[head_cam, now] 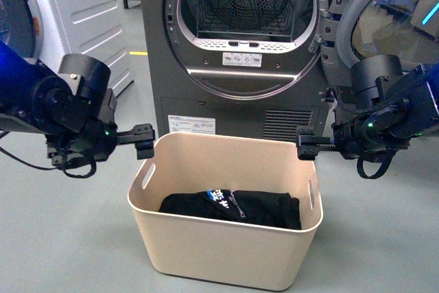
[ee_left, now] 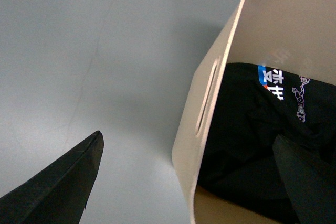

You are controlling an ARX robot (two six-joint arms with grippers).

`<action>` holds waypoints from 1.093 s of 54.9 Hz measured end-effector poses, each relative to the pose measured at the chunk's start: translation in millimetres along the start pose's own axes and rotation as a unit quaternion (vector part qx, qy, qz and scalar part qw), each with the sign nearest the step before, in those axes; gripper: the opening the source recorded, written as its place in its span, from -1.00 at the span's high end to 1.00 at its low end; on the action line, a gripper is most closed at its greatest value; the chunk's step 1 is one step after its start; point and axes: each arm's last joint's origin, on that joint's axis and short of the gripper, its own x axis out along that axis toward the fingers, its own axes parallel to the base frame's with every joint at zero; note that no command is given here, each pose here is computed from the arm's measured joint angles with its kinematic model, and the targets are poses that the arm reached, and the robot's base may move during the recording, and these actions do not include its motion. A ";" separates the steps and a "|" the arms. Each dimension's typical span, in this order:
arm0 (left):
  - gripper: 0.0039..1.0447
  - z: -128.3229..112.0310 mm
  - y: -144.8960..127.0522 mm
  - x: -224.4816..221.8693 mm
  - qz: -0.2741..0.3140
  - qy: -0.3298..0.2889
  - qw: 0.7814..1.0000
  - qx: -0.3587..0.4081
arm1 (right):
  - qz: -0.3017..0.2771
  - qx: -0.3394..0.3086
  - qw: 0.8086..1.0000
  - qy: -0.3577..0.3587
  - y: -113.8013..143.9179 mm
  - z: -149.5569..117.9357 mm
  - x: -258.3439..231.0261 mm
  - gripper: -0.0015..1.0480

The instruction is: Move hamper under clothes hanger

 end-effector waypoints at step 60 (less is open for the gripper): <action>-0.88 -41.5 9.1 25.0 -0.007 0.032 0.993 0.116 | -0.049 -0.025 0.993 0.102 9.6 -64.8 41.0 -0.85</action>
